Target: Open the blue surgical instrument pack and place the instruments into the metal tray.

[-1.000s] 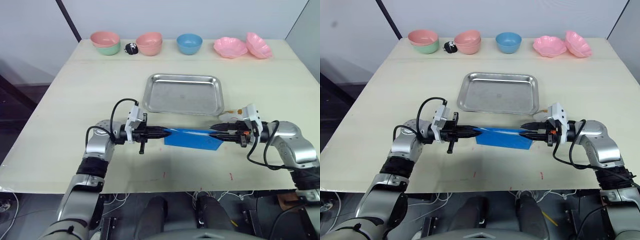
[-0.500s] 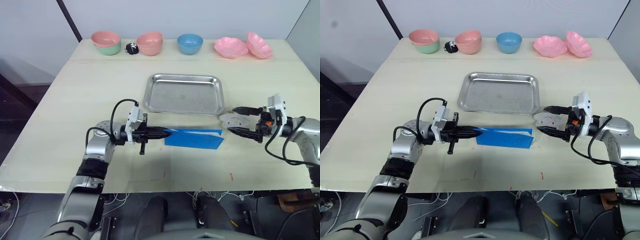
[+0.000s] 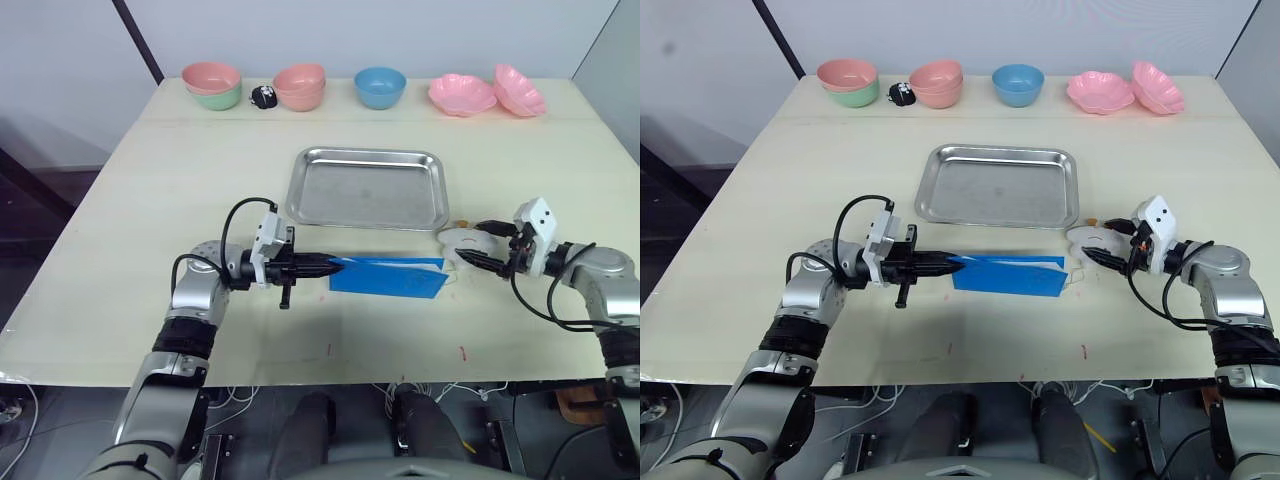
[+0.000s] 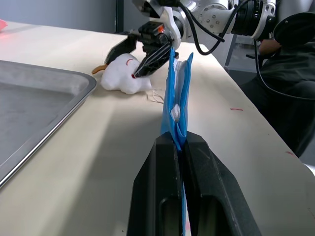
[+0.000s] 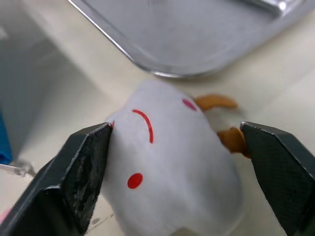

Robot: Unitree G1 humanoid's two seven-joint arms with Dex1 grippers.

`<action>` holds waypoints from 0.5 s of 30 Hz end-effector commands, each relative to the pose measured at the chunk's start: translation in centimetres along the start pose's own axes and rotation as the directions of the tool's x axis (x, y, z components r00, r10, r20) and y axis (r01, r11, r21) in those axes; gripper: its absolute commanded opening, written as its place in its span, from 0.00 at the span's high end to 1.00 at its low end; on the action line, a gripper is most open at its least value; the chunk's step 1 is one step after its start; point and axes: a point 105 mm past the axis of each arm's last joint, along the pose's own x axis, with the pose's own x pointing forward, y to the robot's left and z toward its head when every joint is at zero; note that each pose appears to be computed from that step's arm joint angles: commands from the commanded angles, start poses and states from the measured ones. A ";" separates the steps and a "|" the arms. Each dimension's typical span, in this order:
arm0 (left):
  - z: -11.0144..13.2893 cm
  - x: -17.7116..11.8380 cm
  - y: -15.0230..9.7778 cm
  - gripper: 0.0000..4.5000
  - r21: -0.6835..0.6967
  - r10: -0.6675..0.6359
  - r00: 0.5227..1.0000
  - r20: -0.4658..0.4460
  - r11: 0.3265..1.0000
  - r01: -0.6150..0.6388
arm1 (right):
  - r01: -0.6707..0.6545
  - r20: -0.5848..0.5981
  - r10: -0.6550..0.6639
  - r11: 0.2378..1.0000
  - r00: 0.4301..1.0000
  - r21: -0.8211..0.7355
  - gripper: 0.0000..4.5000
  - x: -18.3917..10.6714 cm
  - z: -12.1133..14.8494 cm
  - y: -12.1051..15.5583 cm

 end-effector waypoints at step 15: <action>0.6 0.0 -0.5 1.00 0.068 0.023 1.000 -0.014 0.997 -0.022 | 0.027 0.174 -0.036 0.998 0.984 0.052 1.00 -5.5 3.7 1.0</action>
